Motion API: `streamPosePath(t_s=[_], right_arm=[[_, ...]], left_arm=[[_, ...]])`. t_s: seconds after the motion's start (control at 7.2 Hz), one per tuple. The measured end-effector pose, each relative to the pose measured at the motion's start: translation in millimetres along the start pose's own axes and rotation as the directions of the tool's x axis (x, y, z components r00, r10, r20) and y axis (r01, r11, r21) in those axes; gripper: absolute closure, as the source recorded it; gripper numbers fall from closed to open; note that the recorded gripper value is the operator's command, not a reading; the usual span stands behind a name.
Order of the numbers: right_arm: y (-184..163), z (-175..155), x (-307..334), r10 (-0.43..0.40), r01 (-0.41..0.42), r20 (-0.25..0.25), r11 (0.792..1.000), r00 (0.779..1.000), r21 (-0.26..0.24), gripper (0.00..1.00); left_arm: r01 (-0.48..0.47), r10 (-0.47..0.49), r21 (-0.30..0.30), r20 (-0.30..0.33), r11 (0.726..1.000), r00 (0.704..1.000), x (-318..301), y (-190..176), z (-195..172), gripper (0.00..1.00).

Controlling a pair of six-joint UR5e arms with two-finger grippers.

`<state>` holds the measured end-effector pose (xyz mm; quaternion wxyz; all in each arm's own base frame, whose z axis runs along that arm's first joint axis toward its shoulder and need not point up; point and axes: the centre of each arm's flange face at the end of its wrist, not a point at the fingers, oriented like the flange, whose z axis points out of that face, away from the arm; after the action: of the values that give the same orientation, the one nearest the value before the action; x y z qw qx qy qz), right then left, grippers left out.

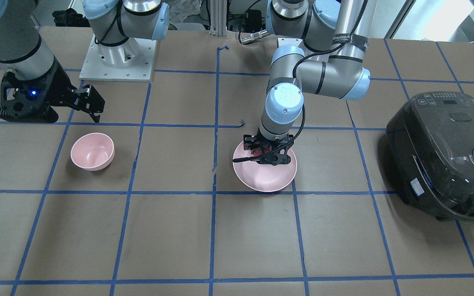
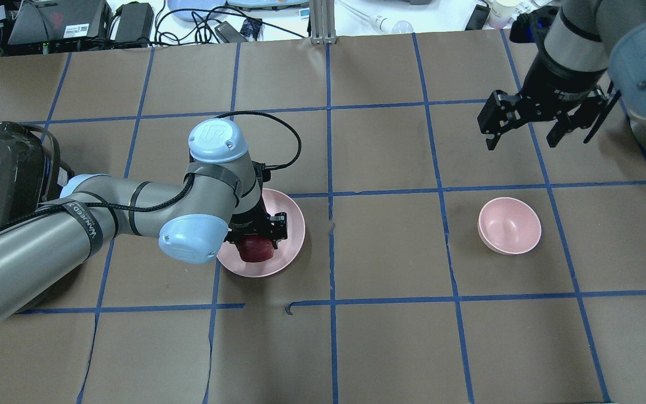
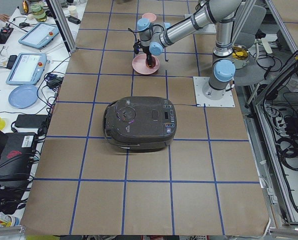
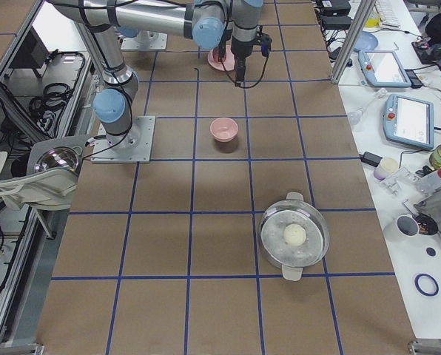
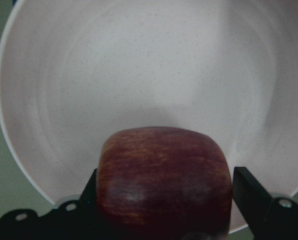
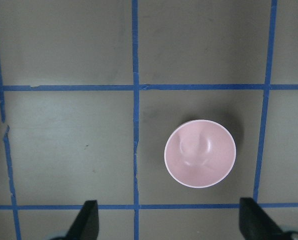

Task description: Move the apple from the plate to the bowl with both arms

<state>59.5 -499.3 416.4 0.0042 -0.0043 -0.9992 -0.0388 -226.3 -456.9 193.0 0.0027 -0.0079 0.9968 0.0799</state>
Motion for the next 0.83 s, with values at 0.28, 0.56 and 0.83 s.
streamPosePath(t_s=[0.28,0.56,0.83], right_arm=[[10.0,97.4,57.0,0.039,-0.039,-0.002,0.999,0.999,-0.021,0.0],[33.5,199.2,82.9,0.068,-0.068,-0.003,0.997,0.998,0.026,0.22],[41.7,238.4,85.0,0.074,-0.074,0.001,0.996,0.997,0.048,1.0]], left_arm=[[-0.016,0.016,0.029,-0.005,0.999,1.0,-0.8,-1.8,-12.4,0.98],[-0.013,0.014,0.054,-0.015,0.998,1.0,-1.1,-2.9,-22.9,1.0],[-0.016,0.017,0.075,-0.021,0.997,1.0,-0.9,-5.9,-33.0,1.0]])
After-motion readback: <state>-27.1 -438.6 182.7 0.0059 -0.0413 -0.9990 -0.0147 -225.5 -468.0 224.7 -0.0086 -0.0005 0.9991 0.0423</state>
